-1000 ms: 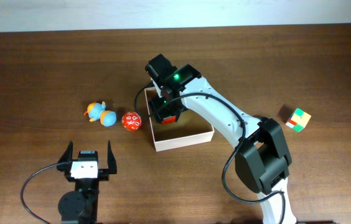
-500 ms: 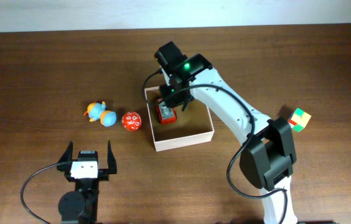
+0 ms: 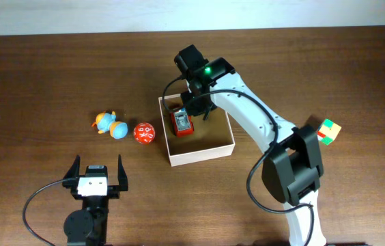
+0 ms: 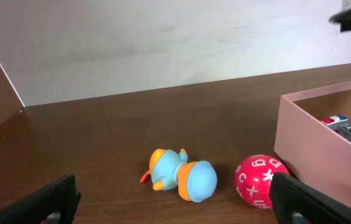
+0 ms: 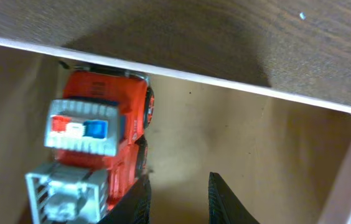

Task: Pack container
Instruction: 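Open the right gripper and release the truck in the box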

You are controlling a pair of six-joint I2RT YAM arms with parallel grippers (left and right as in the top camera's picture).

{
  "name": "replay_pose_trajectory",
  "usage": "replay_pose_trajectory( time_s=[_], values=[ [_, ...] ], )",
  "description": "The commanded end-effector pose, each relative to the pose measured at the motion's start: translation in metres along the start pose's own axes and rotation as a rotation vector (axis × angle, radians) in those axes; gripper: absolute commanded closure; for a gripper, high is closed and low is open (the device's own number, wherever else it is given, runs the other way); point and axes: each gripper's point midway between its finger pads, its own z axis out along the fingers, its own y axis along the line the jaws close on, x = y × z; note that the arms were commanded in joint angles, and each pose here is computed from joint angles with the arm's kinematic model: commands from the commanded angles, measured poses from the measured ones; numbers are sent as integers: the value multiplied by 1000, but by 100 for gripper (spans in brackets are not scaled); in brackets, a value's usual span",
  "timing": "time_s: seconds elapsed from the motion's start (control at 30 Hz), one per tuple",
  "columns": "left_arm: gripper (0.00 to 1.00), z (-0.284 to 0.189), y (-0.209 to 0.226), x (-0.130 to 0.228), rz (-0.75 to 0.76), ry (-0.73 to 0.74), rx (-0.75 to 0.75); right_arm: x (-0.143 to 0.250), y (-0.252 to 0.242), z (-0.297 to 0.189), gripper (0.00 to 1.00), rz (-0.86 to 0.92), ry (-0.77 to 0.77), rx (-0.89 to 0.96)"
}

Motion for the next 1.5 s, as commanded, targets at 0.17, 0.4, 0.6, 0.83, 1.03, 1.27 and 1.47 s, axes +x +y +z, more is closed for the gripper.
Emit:
replay_pose_trajectory(
  time_s=[0.17, 0.4, 0.6, 0.83, 1.03, 1.27, 1.47],
  values=[
    [1, 0, -3, 0, 13, -4, 14, 8, 8, 21, 75, -17, 41, 8],
    [1, 0, -3, 0, 13, -4, 14, 16, 16, 32, 75, -28, 51, -4],
    [1, 0, -3, 0, 13, -4, 14, 19, 20, 39, 75, -29, 55, -24],
    [1, 0, -3, 0, 13, -4, 14, 16, 38, 38, 75, -50, 47, -127],
    [1, 0, -3, 0, 13, -5, 14, 14, 45, 37, 75, -54, 43, -165],
    [1, 0, -3, 0, 13, -4, 14, 14, 48, 36, 75, -62, 42, -184],
    [1, 0, -3, 0, 13, -5, 14, 13, 55, 35, 76, -85, 36, -223]
  ],
)
